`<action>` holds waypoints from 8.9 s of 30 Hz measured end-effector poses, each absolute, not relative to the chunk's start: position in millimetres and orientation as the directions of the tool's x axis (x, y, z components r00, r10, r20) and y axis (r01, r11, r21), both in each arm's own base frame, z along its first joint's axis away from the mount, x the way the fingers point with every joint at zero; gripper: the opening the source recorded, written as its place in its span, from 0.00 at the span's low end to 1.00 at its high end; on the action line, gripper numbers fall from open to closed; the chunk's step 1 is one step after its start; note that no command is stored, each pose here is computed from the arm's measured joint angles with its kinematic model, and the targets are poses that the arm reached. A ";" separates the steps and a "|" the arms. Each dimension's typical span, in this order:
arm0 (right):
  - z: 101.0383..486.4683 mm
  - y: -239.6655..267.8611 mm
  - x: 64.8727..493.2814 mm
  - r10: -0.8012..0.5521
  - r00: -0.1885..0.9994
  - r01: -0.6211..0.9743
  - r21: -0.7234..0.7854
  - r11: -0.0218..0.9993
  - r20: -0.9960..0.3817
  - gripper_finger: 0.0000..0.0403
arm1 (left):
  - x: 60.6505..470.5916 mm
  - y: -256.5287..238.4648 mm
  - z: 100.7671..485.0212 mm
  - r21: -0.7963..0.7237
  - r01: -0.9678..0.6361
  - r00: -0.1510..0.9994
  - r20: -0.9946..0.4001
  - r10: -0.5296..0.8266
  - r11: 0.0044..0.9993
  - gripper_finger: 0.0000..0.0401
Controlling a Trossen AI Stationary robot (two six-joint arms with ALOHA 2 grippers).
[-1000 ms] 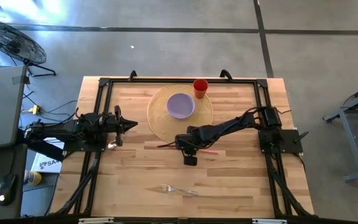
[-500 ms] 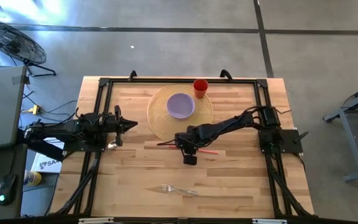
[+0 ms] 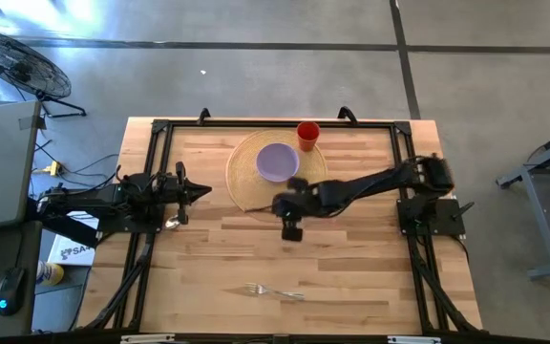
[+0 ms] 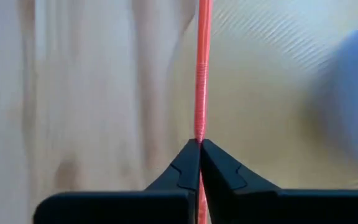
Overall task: Pick & Place Utensil
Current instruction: Put the pink straw into the orange cup, then put the silver fork into the purple bowl
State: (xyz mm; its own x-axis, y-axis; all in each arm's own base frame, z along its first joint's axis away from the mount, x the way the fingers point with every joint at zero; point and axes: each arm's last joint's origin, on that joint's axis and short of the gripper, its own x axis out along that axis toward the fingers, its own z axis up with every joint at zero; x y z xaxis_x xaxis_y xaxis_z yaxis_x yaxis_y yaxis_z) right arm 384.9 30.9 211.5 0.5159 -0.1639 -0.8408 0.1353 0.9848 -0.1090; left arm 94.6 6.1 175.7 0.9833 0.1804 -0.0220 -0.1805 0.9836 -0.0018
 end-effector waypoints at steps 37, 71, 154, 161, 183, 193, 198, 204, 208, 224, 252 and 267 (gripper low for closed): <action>205.9 -179.3 286.2 -0.745 0.663 0.747 -0.006 0.664 0.074 0.03 | 94.5 6.2 175.4 -0.027 -0.186 0.982 -0.028 0.185 0.982 0.02; 247.7 8.9 285.4 -0.469 0.844 0.427 -0.201 0.881 -0.261 0.35 | 94.4 6.8 176.1 -0.038 -0.208 0.978 -0.022 0.208 0.977 0.02; 137.8 174.2 375.9 -0.006 0.386 -0.112 -0.053 0.992 -0.923 0.16 | 93.5 9.9 184.1 -0.129 -0.303 0.948 0.061 0.313 0.944 0.02; 137.6 173.9 375.7 0.008 0.376 -0.073 -0.022 0.997 -0.927 0.12 | 93.5 9.6 184.0 -0.129 -0.295 0.950 0.061 0.305 0.947 0.02; 94.0 172.7 358.4 0.054 0.645 -0.037 0.039 0.999 -0.762 0.19 | 93.6 9.6 181.6 -0.146 -0.295 0.952 0.036 0.303 0.944 0.02; 73.0 163.7 341.2 0.090 0.703 -0.049 0.078 0.996 -0.705 0.18 | 93.6 9.6 181.6 -0.147 -0.296 0.952 0.036 0.304 0.944 0.02; 71.9 161.9 340.6 0.089 0.705 -0.058 0.068 0.996 -0.704 0.15 | 93.6 9.6 181.7 -0.147 -0.296 0.952 0.037 0.304 0.944 0.02; 71.8 156.2 342.8 0.096 0.699 -0.069 0.067 0.995 -0.709 0.03 | 93.6 9.6 181.6 -0.147 -0.296 0.952 0.036 0.304 0.944 0.02; 79.0 147.8 350.2 0.082 0.697 -0.013 0.103 0.995 -0.712 0.04 | 93.6 9.6 181.8 -0.147 -0.296 0.952 0.037 0.304 0.944 0.02; 189.4 97.7 401.9 -0.278 0.596 0.308 -0.106 0.946 -0.753 0.06 | 93.6 9.7 181.2 -0.145 -0.299 0.951 0.030 0.307 0.943 0.02; 250.2 -113.5 409.4 -0.257 0.368 0.709 0.091 0.699 -0.894 0.05 | 85.6 8.6 193.9 -0.141 -0.282 0.959 -0.078 0.274 0.949 0.02; 208.3 -135.5 413.7 -0.178 0.329 0.722 0.126 0.680 -0.927 0.05 | 85.5 9.1 193.9 -0.140 -0.298 0.954 -0.077 0.290 0.944 0.02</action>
State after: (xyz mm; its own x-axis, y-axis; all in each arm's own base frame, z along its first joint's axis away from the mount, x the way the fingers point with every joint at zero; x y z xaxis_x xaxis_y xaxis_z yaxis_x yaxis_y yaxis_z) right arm 413.7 -135.5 208.3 0.3294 -0.1783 -0.9272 0.7225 0.6798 0.1260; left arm 85.5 9.1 193.9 0.9540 0.2896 -0.0771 -0.2979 0.9443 -0.1395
